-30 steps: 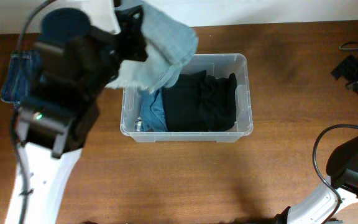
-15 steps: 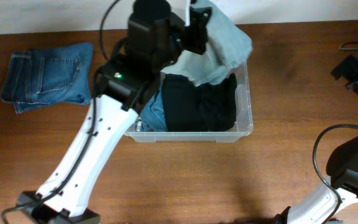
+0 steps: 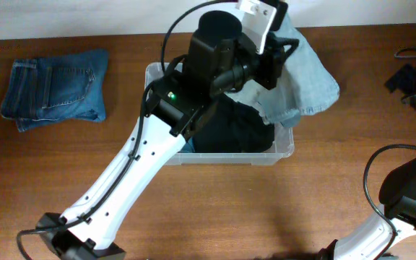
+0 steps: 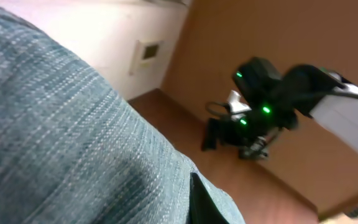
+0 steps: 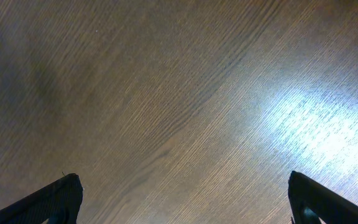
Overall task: Pack container
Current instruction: 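Grasp and lift the light-blue jeans with the left gripper toward the container, then lower the light-blue jeans into the container over the black garments, then release and press the light-blue jeans flat with the left gripper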
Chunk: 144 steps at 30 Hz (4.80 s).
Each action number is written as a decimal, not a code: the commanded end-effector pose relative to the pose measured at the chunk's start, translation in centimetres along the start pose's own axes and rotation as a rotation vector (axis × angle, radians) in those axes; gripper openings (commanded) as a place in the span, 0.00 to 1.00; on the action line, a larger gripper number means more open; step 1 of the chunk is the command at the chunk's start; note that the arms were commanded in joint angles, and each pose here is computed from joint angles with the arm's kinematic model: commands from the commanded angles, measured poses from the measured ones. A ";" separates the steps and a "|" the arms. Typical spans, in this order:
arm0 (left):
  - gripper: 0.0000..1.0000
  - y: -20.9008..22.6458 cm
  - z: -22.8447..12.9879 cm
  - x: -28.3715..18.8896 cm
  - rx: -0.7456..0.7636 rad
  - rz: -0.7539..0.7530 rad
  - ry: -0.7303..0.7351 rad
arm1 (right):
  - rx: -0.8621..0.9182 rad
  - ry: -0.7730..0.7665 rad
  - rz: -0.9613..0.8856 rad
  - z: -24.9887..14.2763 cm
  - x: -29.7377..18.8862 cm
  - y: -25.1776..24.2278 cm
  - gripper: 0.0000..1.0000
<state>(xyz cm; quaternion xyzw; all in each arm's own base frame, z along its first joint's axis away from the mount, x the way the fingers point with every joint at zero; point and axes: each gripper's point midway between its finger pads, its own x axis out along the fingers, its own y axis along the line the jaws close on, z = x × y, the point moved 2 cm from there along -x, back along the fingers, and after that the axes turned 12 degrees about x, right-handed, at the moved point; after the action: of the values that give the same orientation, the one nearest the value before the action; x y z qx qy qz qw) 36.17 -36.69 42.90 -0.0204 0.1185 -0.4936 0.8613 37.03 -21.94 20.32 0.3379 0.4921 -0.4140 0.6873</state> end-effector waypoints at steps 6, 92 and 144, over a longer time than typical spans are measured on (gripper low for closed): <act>0.01 -1.4 0.1 -0.5 0.177 -0.056 0.025 | 0.005 0.004 -0.023 0.0 0.6 -0.2 0.99; 0.41 24.3 -21.9 -17.1 -0.073 0.722 1.118 | 0.005 0.004 -0.023 0.0 0.6 -0.2 0.98; 0.01 19.8 -34.2 -2.2 -0.112 0.384 1.187 | 0.005 0.004 -0.023 0.0 0.6 -0.2 0.98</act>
<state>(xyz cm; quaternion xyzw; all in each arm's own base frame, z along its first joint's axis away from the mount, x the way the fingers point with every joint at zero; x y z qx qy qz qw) 45.24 -19.32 8.74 0.2384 0.5956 -0.2213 0.7345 37.03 -21.94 20.24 0.3379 0.4929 -0.4141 0.6865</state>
